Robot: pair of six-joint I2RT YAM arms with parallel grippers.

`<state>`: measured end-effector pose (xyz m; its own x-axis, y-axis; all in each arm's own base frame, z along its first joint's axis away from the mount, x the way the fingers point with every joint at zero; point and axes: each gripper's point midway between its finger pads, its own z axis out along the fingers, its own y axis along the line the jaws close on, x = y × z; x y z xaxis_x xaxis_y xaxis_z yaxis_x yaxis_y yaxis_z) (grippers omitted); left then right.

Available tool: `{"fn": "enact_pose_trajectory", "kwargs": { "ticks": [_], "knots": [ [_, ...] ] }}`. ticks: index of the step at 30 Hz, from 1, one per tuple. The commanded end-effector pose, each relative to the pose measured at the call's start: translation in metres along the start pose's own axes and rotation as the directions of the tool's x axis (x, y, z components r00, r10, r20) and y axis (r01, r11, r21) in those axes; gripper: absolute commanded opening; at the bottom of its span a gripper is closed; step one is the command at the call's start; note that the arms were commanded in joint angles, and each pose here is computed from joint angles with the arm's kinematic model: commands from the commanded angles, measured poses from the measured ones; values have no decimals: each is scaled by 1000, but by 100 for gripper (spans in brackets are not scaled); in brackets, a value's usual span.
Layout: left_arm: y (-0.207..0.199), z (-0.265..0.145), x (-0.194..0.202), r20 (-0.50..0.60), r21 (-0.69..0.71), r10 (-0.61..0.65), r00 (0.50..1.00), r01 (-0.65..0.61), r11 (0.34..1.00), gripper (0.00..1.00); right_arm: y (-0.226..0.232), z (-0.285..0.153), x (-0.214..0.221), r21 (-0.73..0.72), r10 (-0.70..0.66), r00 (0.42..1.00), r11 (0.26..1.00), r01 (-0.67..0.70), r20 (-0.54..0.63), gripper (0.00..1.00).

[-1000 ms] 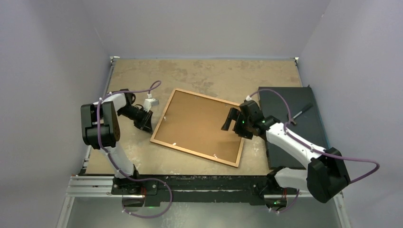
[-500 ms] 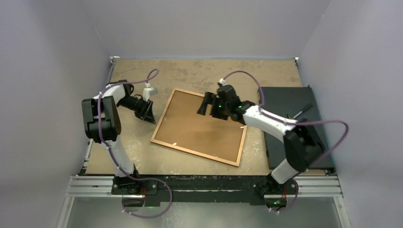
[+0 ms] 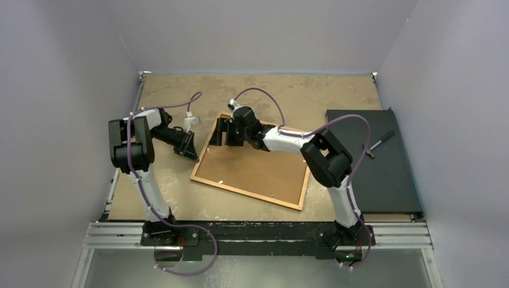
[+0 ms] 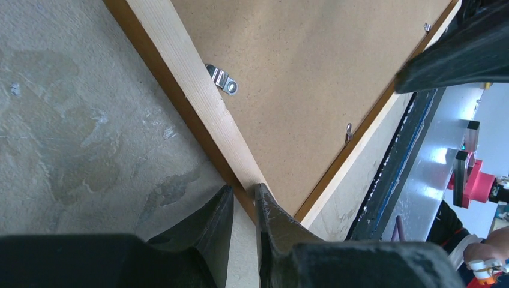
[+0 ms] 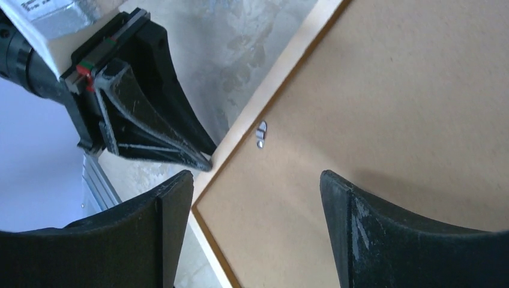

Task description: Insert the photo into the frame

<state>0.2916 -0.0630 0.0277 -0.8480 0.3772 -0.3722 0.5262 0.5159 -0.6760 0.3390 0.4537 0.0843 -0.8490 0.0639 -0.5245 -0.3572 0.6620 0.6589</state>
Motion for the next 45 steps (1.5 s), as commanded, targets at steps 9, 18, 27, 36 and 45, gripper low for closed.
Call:
{"fn": "enact_pose_trajectory", "kwargs": {
  "ticks": [9,18,27,36,45],
  "knots": [
    [7,6,4,12,-9,48,999,-47,999,14,40,39,-6,-162,-32,999,986,31,-5,77],
    [9,6,2,17,-23,50,999,-49,999,11,42,48,16,-188,-8,998,982,-4,-61,75],
    [10,5,1,20,-33,52,998,-51,998,10,37,51,43,-170,15,994,985,-34,-111,74],
    [11,4,1,18,-45,60,998,-60,997,9,32,53,44,-143,23,994,989,-39,-111,74],
    [12,3,1,15,-55,66,998,-65,996,8,38,28,23,-171,18,996,985,-33,-87,75]
  ]
}}
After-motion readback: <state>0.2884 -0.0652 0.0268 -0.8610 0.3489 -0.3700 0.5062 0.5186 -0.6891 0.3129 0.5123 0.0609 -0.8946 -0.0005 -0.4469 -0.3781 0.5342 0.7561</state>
